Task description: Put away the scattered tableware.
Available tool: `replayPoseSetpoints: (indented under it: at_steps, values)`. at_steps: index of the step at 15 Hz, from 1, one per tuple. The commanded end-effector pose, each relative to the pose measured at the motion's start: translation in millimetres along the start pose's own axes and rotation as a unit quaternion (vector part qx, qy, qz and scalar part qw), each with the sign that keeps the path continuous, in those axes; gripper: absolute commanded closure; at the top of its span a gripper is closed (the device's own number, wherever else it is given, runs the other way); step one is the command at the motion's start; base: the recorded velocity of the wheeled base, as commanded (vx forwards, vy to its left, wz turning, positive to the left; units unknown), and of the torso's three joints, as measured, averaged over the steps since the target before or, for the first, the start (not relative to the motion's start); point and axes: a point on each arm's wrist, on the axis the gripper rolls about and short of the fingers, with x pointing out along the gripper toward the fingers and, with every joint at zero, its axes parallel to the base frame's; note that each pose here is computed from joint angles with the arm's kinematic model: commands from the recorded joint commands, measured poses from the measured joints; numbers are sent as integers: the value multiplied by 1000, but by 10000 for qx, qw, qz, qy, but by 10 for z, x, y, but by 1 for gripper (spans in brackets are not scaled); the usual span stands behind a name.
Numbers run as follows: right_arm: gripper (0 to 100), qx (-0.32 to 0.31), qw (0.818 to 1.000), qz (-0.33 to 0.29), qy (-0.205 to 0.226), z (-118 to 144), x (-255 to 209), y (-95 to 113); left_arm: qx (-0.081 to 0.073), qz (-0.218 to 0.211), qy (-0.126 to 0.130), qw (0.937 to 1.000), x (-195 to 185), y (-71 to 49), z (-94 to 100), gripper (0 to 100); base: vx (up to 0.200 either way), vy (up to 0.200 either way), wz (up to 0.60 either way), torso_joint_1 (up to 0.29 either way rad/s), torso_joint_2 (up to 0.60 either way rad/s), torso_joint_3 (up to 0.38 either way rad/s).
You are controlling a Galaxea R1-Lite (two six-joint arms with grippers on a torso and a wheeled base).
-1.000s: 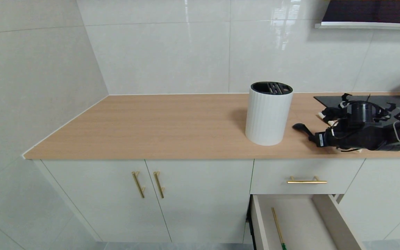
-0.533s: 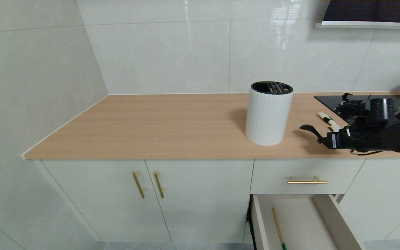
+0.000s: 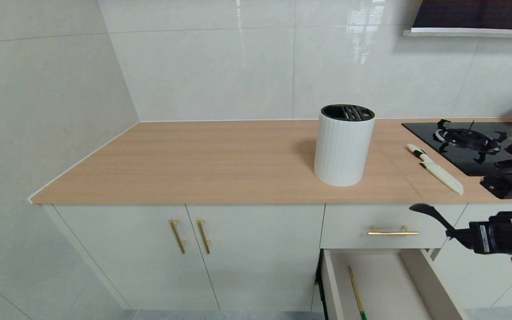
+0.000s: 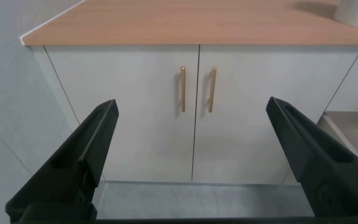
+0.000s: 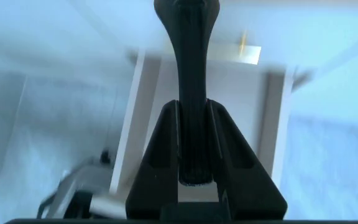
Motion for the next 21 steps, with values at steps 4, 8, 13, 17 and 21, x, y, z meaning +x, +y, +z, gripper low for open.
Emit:
replayPoseSetpoints:
  at_steps: [4, 8, 13, 17, 21]
  values:
    - [100, -14, 9970, 12, 776, -498, -19, 94, -1, 0, 0, 10000, 0, 0, 0, 0, 0, 0, 0, -30, 78, 52]
    - [100, -10, 9941, 18, 1083, -543, 193, 76, -1, 0, 0, 10000, 0, 0, 0, 0, 0, 0, 0, -170, 443, 267]
    - [100, 29, 9911, -131, 1322, -615, 424, 16, -1, 0, 0, 10000, 0, 0, 0, 0, 0, 0, 0, -171, 488, 307]
    - [100, 62, 9899, -134, 1411, -673, 526, -6, -1, 0, 0, 10000, 0, 0, 0, 0, 0, 0, 0, -146, 473, 319]
    - [100, 77, 9889, -129, 1478, -697, 560, -13, -1, 0, 0, 10000, 0, 0, 0, 0, 0, 0, 0, -111, 456, 342]
